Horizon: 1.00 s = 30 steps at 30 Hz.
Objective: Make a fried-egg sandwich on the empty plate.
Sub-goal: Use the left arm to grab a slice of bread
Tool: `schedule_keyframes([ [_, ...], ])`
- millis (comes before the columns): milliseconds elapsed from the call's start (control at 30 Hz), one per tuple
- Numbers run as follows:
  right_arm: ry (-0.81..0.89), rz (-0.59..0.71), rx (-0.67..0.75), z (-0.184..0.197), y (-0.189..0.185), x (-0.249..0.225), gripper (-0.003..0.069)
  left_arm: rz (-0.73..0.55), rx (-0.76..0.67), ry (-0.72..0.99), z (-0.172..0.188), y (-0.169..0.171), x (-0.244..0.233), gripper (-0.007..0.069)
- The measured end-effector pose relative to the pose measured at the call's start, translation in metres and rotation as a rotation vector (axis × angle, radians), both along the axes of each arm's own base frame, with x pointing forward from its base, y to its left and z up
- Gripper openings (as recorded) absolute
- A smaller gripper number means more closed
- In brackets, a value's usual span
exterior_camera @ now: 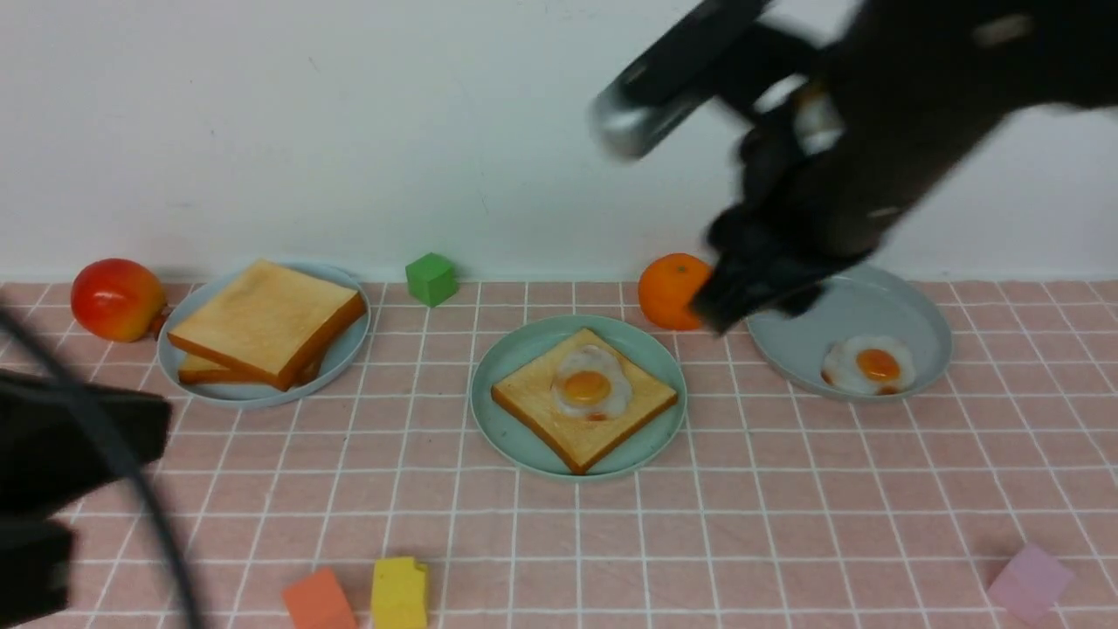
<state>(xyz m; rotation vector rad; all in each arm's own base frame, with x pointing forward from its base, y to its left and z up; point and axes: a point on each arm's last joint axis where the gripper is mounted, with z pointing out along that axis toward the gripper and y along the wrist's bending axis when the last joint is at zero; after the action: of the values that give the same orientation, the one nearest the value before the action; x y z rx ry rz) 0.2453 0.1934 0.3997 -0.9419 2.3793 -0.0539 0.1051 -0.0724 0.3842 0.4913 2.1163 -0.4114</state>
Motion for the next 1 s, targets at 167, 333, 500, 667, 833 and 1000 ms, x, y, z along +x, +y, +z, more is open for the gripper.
schedule_keyframes([
  [167,-0.025,-0.108,0.144,0.025,-0.048,-0.056,0.0018,0.025,0.116,0.154,-0.023,-0.025,0.038,-0.0013],
  [333,-0.037,-0.182,0.257,0.027,-0.091,-0.105,-0.001,0.088,0.183,0.243,-0.034,-0.035,0.086,-0.0013],
  [500,-0.047,-0.173,0.363,0.017,-0.129,-0.154,0.0,0.178,0.167,0.336,-0.041,-0.015,0.142,-0.0013],
  [667,-0.144,-0.127,0.519,0.009,-0.156,-0.19,0.0,0.22,0.193,0.464,-0.075,0.001,0.2,-0.0013],
  [833,-0.146,-0.124,0.531,0.001,-0.162,-0.197,0.0001,0.266,0.201,0.533,-0.103,0.011,0.245,-0.0006],
  [1000,-0.119,-0.117,0.542,-0.002,-0.16,-0.198,0.0003,0.289,0.224,0.511,-0.125,0.018,0.29,0.0114],
])
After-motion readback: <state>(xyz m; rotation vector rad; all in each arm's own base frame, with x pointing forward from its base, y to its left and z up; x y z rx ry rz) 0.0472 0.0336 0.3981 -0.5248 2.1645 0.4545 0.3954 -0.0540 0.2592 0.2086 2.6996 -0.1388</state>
